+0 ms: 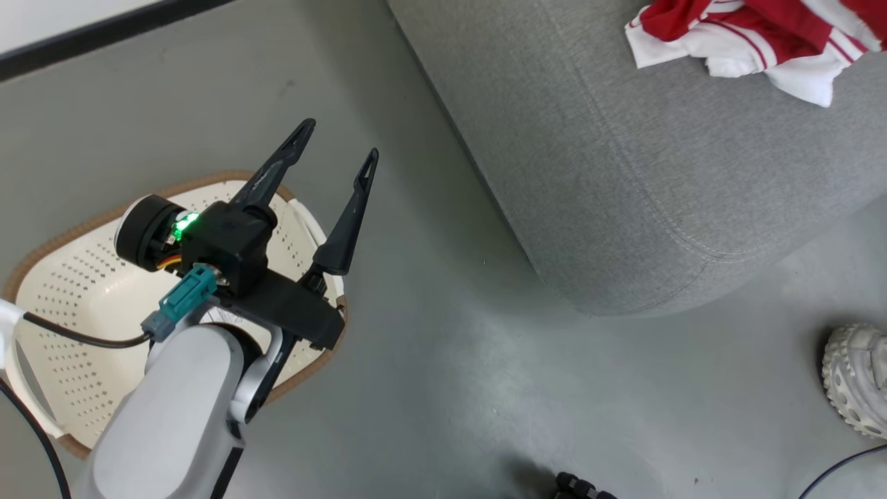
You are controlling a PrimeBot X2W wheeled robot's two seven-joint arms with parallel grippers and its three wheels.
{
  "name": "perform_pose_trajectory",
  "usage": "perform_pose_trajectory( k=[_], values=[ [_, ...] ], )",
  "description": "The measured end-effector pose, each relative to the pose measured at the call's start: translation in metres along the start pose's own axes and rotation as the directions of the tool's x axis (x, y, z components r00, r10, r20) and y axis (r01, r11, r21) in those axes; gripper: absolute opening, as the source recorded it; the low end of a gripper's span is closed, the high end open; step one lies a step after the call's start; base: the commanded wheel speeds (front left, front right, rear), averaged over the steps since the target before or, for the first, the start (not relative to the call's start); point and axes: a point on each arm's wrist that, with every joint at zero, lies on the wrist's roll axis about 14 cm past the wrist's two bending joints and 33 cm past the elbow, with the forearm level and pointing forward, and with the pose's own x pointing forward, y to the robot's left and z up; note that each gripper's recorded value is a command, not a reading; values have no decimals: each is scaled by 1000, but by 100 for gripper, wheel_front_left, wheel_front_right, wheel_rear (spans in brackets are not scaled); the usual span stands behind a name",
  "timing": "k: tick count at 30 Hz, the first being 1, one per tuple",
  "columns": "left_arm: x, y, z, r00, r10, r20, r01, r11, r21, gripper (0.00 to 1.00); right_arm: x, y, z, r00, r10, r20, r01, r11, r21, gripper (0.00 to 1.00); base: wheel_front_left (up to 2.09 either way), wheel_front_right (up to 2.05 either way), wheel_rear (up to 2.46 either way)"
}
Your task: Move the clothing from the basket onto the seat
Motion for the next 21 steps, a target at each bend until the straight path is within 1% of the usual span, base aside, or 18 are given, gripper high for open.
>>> perform_pose_trajectory(
  k=[3, 6, 8, 12, 17, 19, 21],
  values=[
    [-2, 7, -9, 1000, 1, -17, -1, 1000, -8, 100, 4, -11, -8, 999, -39, -10, 39, 999, -14, 0, 0, 0, 0],
    [-3, 16, -19, 999, 9, -39, -10, 1000, -5, 100, 9, -29, -14, 996, -87, -22, 86, 995, -48, 0, 0, 0, 0],
    [-3, 23, -25, 999, 17, -50, -17, 1000, -5, 100, 12, -32, -15, 994, -105, -16, 104, 993, -57, 0, 0, 0, 0],
    [-4, 32, -37, 997, 24, -70, -25, 1000, -17, 100, 20, -30, -21, 993, -117, -12, 116, 991, -60, 0, 0, 0, 0],
    [-2, 38, -49, 996, 18, -83, -20, 999, -32, 100, 29, -19, -29, 994, -113, -7, 112, 992, -58, 0, 0, 0, 0],
    [-1, 40, -52, 996, 19, -87, -22, 999, -37, 100, 30, -8, -37, 995, -100, -16, 99, 994, -49, 0, 0, 0, 0],
    [0, 42, -56, 995, 19, -94, -23, 999, -42, 100, 27, 2, -54, 994, -93, -52, 92, 995, -32, 0, 0, 0, 0]
  ],
)
